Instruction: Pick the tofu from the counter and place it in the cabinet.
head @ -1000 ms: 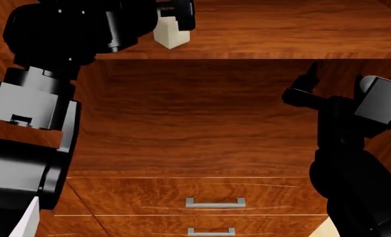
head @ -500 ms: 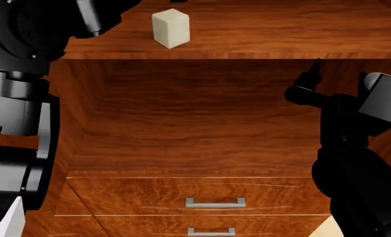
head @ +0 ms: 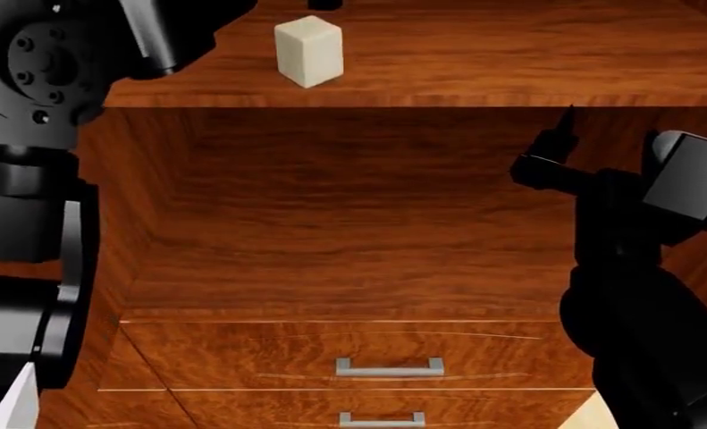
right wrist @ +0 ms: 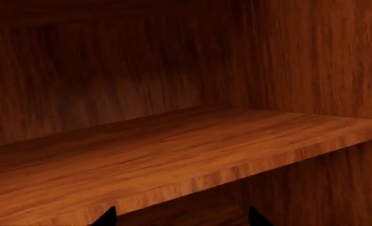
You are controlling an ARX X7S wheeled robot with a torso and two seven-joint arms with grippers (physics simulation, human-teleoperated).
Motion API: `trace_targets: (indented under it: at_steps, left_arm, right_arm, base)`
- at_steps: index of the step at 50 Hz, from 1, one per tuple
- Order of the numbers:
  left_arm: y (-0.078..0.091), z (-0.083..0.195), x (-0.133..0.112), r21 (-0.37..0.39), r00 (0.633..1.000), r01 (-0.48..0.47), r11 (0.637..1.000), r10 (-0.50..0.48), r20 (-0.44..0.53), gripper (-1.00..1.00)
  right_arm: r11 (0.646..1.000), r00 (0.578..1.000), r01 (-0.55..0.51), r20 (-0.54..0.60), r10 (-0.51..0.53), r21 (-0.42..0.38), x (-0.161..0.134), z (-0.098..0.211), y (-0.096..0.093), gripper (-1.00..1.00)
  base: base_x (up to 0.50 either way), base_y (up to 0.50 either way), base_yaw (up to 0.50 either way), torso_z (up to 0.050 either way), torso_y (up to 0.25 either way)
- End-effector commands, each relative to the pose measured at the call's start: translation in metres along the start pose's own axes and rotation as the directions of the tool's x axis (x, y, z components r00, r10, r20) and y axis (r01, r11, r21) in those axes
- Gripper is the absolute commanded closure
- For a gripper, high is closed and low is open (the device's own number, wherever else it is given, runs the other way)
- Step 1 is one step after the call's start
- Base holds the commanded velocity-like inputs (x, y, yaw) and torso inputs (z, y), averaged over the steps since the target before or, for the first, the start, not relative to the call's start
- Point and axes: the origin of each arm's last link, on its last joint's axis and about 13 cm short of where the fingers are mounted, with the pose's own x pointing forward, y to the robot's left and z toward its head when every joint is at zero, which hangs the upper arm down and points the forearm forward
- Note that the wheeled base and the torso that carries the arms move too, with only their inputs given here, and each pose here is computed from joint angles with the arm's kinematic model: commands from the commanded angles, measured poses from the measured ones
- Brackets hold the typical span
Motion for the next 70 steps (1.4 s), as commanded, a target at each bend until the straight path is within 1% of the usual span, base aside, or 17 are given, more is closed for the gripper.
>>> trace_targets:
  at_steps: [1,5,9,13,23,31,40,51,70]
  left_arm:
    - [-0.005,-0.001,-0.011,0.008,0.999,0.032,0.999,-0.032,0.019,-1.00]
    - [-0.010,-0.005,-0.019,0.004,0.997,0.067,0.998,-0.067,0.028,-1.00]
    - [-0.016,-0.015,-0.028,0.004,0.993,0.111,0.994,-0.111,0.030,-1.00]
    - [-0.015,-0.027,-0.029,-0.005,0.993,0.120,0.993,-0.119,0.015,-1.00]
    - [-0.019,-0.027,-0.036,0.000,0.988,0.154,0.988,-0.154,0.027,-1.00]
    - [-0.028,-0.027,-0.048,0.021,0.976,0.212,0.977,-0.213,0.046,-1.00]
    - [-0.038,-0.031,-0.060,0.017,0.956,0.285,0.958,-0.286,0.060,-1.00]
    - [-0.047,-0.038,-0.069,0.002,0.932,0.358,0.934,-0.358,0.062,-1.00]
    - [-0.050,-0.061,-0.075,-0.048,0.911,0.410,0.911,-0.408,0.060,-1.00]
  right_arm:
    - [1.000,1.000,0.001,0.000,-0.001,0.004,-0.002,0.000,0.000,-1.00]
    - [1.000,1.000,0.006,0.003,-0.006,0.005,-0.002,0.002,-0.001,-1.00]
    - [1.000,1.000,0.011,0.007,-0.011,0.005,-0.001,0.003,-0.002,-1.00]
    - [1.000,1.000,0.011,0.012,-0.011,0.004,-0.001,0.005,-0.003,-1.00]
    - [1.000,1.000,0.007,0.013,-0.007,0.003,0.001,0.005,-0.001,-1.00]
    - [1.000,1.000,0.009,0.007,-0.009,0.005,-0.001,0.004,-0.002,-1.00]
    - [1.000,1.000,0.015,0.004,-0.015,0.006,-0.001,0.001,-0.003,-1.00]
    - [1.000,1.000,0.022,0.007,-0.022,0.007,-0.001,0.002,-0.006,-1.00]
    - [1.000,1.000,0.025,0.004,-0.025,-0.004,0.001,0.000,-0.006,-1.00]
  base:
    - [0.00,0.00,0.00,0.000,0.000]
    - [0.00,0.00,0.00,0.000,0.000]
    - [0.00,0.00,0.00,0.000,0.000]
    - [0.00,0.00,0.00,0.000,0.000]
    - [0.00,0.00,0.00,0.000,0.000]
    - [0.00,0.00,0.00,0.000,0.000]
    - [0.00,0.00,0.00,0.000,0.000]
    - [0.00,0.00,0.00,0.000,0.000]
    - [0.00,0.00,0.00,0.000,0.000]
